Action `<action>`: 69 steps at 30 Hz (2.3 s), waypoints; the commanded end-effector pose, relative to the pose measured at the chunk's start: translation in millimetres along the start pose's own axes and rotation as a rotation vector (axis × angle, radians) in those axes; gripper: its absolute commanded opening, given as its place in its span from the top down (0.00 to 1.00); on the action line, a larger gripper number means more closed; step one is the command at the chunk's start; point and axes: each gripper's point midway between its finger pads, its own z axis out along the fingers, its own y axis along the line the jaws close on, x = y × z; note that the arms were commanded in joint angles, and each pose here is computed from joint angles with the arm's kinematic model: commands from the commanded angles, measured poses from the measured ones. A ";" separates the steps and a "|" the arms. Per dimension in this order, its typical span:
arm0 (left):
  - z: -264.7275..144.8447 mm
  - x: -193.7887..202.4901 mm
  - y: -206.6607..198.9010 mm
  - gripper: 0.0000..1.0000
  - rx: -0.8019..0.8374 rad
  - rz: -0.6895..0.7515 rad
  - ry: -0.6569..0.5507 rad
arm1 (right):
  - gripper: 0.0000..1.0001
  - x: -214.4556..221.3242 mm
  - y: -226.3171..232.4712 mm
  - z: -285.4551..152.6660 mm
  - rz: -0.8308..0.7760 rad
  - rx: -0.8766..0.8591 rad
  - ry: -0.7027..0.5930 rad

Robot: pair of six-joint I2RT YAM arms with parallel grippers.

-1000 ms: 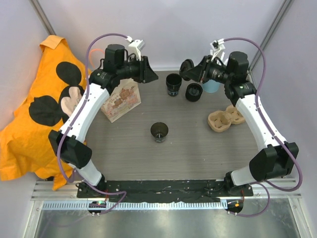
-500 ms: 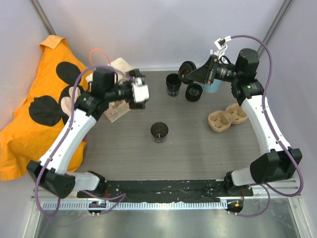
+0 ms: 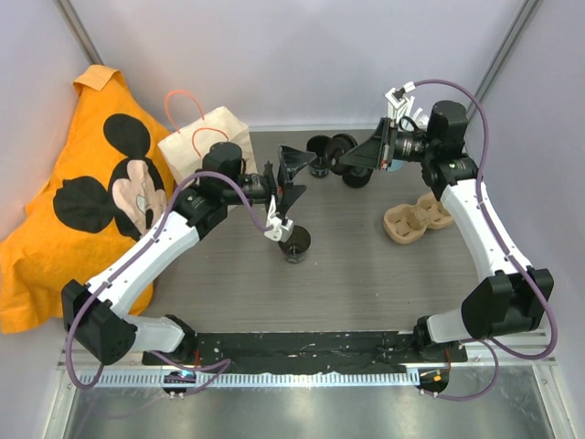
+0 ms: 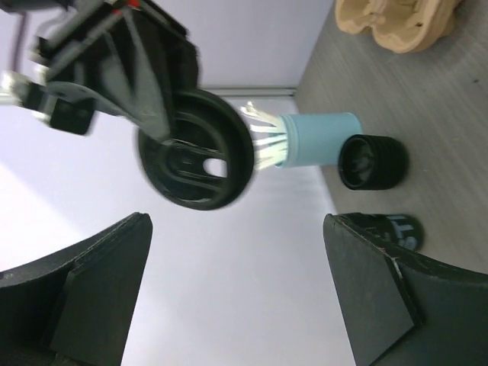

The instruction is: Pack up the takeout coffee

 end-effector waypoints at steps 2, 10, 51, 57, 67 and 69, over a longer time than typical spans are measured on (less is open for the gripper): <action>5.0 -23.0 33.5 0.06 -0.023 0.191 -0.106 | 0.79 7.1 4.6 -4.3 -0.009 -0.013 0.004; 18.2 -39.0 1.7 0.37 0.149 0.070 -0.173 | 0.79 15.4 -1.4 -5.0 -0.005 0.019 0.013; 55.9 -23.9 -8.2 0.60 0.245 -0.070 -0.131 | 0.79 43.8 17.0 -12.0 -0.085 0.042 0.071; 57.4 -24.9 -14.3 0.62 0.261 -0.074 -0.124 | 0.79 43.5 16.4 -12.1 -0.087 0.046 0.070; 59.4 -21.3 -20.9 0.72 0.277 -0.080 -0.105 | 0.79 42.4 18.0 -12.3 -0.094 0.044 0.068; 60.6 -23.1 -22.1 0.73 0.279 -0.081 -0.109 | 0.79 43.5 17.4 -11.8 -0.091 0.042 0.071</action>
